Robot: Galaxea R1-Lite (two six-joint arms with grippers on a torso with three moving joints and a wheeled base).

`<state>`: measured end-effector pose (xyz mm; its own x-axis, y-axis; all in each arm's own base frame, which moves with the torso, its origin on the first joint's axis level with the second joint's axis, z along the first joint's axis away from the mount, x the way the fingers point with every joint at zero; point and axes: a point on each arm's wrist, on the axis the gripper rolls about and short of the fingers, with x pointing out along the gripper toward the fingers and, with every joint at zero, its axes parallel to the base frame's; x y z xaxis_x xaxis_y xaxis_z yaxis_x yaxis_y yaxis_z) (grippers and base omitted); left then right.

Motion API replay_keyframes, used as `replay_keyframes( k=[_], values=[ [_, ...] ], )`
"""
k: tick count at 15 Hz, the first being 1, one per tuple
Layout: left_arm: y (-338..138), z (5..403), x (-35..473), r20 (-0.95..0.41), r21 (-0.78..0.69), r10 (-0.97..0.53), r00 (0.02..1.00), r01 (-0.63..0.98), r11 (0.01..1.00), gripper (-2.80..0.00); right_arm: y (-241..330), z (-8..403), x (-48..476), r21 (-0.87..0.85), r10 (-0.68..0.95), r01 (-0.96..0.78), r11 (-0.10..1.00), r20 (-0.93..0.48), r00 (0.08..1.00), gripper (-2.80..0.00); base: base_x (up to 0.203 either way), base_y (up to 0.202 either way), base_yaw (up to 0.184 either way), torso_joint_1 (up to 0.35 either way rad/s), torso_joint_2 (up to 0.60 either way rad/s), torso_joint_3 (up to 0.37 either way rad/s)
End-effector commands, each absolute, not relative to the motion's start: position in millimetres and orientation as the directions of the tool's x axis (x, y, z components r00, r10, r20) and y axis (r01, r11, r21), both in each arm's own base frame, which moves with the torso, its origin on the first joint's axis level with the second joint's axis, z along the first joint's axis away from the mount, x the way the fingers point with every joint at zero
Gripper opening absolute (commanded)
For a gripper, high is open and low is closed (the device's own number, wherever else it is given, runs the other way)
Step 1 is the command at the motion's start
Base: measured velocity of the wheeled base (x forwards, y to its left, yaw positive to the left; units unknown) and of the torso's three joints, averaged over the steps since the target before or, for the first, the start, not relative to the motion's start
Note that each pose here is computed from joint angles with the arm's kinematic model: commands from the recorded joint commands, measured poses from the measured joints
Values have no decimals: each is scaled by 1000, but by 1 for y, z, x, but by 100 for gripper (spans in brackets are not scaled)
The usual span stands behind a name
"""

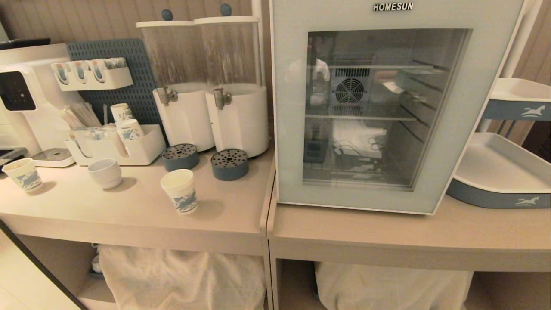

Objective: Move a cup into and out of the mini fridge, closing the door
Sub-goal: Open the freezer door

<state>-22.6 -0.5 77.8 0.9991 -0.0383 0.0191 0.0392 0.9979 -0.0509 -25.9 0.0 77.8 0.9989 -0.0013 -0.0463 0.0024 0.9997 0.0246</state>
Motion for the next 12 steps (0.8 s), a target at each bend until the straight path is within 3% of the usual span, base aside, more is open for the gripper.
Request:
replay_keyframes(
  k=[1,5,10,12],
  values=[
    [-1,71,-21,-58,-55,-45,997,42,998,-280,0,78,-26,25,0,1,1000,-48,999,-280,0,0,0,0,0,0],
    [-3,156,-41,-19,-84,-172,985,170,982,-280,0,78,-26,25,0,2,1000,-48,999,-280,0,0,0,0,0,0],
    [-6,239,4,-166,-192,-470,867,440,878,-280,0,78,-26,25,0,1,1000,-48,999,-280,0,0,0,0,0,0],
    [-16,253,32,-196,-200,-509,838,474,857,-280,0,78,-26,25,0,1,1000,-48,999,-280,0,0,0,0,0,0]
  ],
)
